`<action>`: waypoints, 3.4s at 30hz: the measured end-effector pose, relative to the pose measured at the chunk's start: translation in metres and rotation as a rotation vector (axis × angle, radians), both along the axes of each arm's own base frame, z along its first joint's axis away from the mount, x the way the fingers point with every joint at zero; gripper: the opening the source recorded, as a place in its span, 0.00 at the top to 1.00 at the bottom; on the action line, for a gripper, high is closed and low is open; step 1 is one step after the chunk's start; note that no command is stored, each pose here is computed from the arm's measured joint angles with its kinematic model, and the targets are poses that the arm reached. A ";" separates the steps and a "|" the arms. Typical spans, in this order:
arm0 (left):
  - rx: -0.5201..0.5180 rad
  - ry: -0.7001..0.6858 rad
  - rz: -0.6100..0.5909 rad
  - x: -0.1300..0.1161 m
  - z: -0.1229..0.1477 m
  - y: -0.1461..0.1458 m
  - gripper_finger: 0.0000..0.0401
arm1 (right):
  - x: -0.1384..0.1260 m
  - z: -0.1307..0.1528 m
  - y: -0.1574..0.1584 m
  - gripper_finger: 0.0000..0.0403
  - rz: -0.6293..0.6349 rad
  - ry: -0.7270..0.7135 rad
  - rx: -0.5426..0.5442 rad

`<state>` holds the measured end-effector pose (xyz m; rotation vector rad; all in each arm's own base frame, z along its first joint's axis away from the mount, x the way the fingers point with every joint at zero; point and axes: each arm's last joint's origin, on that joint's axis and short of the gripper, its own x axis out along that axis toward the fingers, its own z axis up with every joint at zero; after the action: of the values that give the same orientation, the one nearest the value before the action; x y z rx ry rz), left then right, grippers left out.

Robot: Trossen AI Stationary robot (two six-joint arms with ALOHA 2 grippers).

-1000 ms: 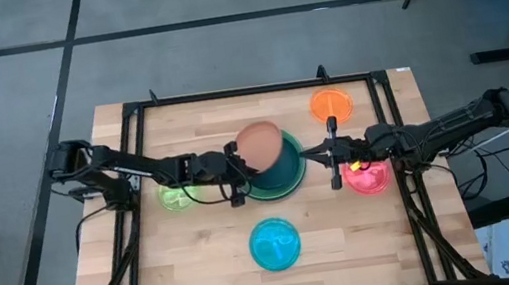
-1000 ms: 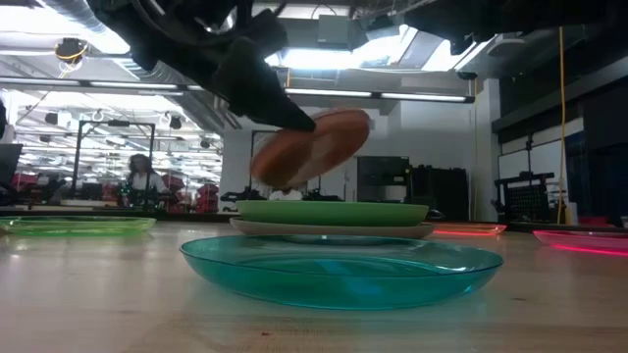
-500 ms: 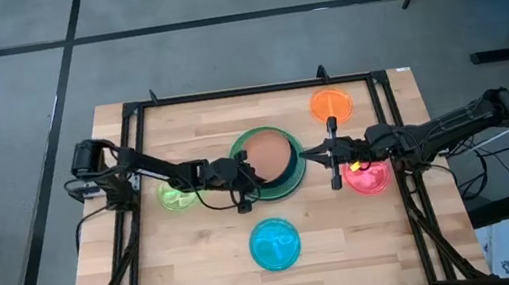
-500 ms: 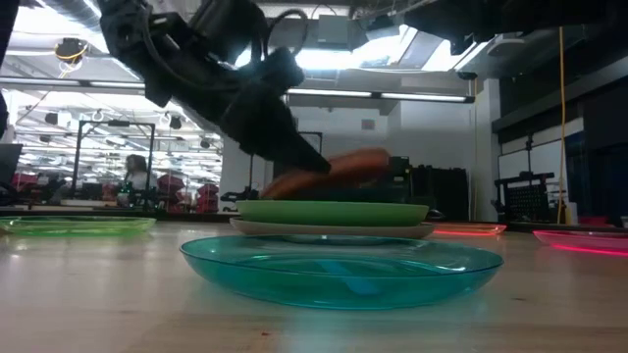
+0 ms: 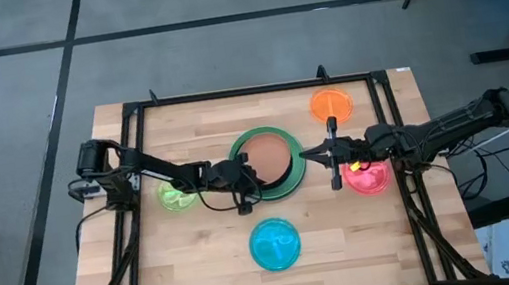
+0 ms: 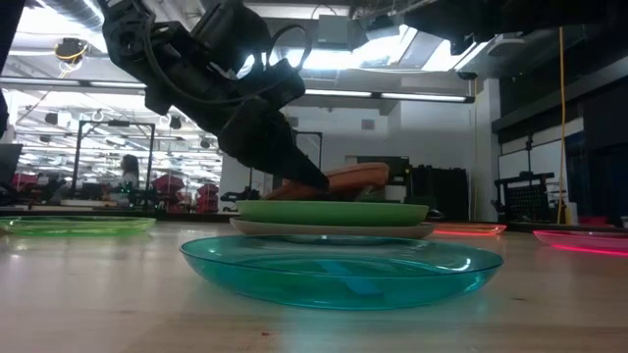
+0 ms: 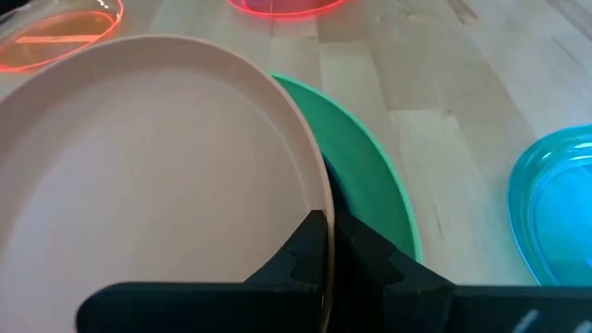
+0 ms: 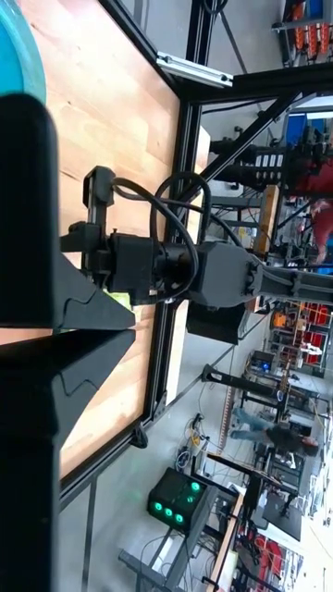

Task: Stack plastic plates
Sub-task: Stack the brown plate on top of the dark blue plate, then stack the light green plate on top of the brown plate

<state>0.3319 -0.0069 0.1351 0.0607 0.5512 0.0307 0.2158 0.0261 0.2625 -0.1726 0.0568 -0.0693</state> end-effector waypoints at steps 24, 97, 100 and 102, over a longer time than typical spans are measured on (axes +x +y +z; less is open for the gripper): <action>0.005 -0.003 0.003 -0.014 0.033 -0.005 0.71 | 0.000 -0.001 0.000 0.99 0.001 0.010 -0.001; 0.023 0.688 0.384 -0.148 -0.005 -0.047 0.99 | 0.000 -0.001 0.000 0.99 0.000 0.015 -0.002; 0.050 0.695 0.395 -0.148 -0.003 -0.047 0.99 | 0.000 -0.001 0.000 0.99 0.000 0.015 -0.002; 0.070 0.694 0.404 -0.146 0.001 -0.047 0.99 | 0.000 -0.001 0.000 0.99 0.000 0.014 -0.002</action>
<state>0.1855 -0.0536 0.1366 0.0261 1.2504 0.4356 0.2157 0.0261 0.2611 -0.1749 0.0712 -0.0679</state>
